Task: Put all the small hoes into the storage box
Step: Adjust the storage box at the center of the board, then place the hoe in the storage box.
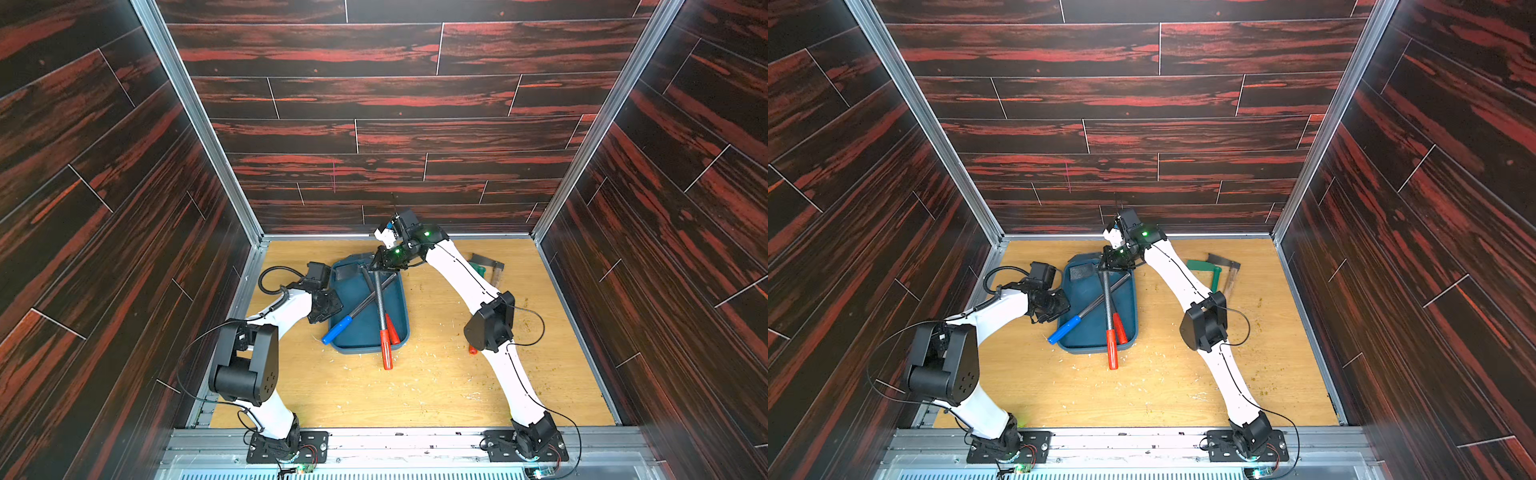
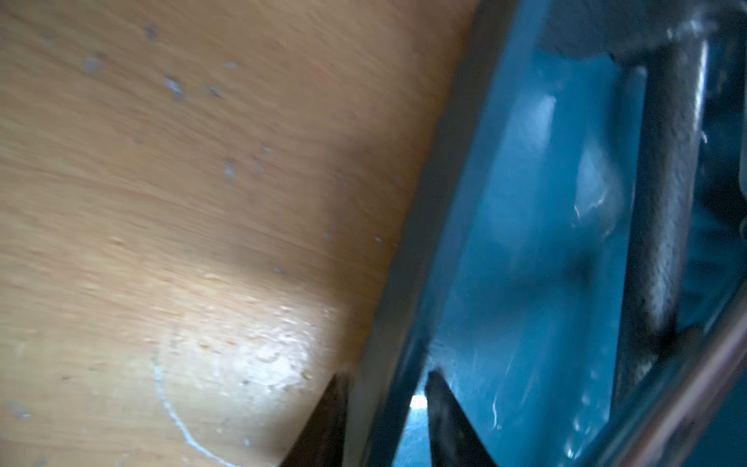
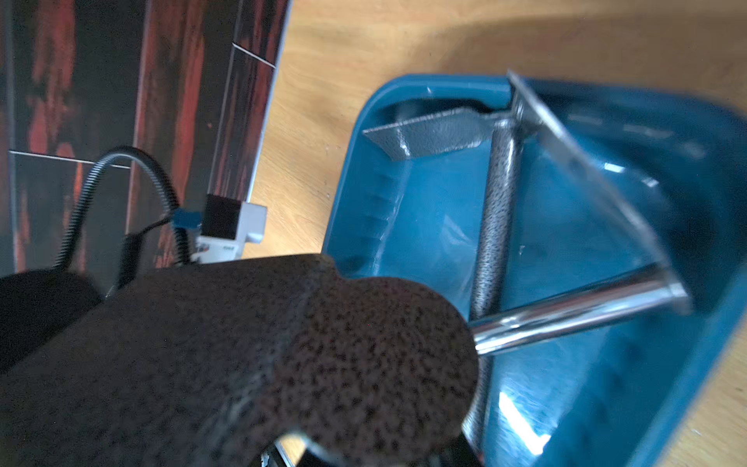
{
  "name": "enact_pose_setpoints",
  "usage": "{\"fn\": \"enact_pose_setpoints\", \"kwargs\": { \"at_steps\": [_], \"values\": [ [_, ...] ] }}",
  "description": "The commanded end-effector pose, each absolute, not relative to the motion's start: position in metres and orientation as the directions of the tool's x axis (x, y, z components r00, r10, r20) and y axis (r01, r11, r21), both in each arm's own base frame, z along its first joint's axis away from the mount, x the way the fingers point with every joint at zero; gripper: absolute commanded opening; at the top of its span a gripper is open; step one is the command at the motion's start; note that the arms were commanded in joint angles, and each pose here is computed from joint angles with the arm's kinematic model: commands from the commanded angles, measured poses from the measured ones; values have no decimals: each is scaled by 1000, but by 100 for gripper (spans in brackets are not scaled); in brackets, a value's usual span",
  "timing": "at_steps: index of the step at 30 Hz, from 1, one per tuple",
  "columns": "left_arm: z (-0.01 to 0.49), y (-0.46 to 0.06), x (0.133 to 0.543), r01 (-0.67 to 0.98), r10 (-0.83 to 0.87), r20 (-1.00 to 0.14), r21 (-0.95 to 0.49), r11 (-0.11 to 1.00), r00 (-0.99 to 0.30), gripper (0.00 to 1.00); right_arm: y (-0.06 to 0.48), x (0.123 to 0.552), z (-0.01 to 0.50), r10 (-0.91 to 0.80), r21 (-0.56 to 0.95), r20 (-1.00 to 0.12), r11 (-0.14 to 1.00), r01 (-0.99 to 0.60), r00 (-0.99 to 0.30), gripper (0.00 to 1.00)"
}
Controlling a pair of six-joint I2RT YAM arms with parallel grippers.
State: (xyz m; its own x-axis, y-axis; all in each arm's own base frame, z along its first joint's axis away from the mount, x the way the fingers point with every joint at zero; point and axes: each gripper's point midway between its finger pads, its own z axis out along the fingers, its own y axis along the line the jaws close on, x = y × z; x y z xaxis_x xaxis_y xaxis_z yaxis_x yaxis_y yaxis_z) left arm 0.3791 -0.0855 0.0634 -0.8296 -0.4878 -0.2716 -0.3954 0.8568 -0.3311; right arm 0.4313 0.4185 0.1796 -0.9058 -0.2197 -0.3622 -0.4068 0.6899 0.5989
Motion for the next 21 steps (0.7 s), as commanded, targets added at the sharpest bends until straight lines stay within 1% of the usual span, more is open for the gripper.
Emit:
{"fn": "enact_pose_setpoints", "kwargs": {
  "at_steps": [1,11,18,21],
  "values": [
    [55,-88,372,-407,-491,-247,-323,854,-835,36,431,434,173,-230,613,-382,662,-431,-895,0],
    [59,-81,366,-417,-498,-263,-308,855,-826,37,434,437,135,-288,582,-371,669,-462,-883,0],
    [65,-80,367,-413,-492,-269,-300,860,-828,38,438,437,123,-337,528,-404,673,-518,-850,0],
    [64,-80,366,-413,-491,-267,-299,860,-830,38,441,439,128,-342,522,-434,659,-542,-833,0]
  ]
}}
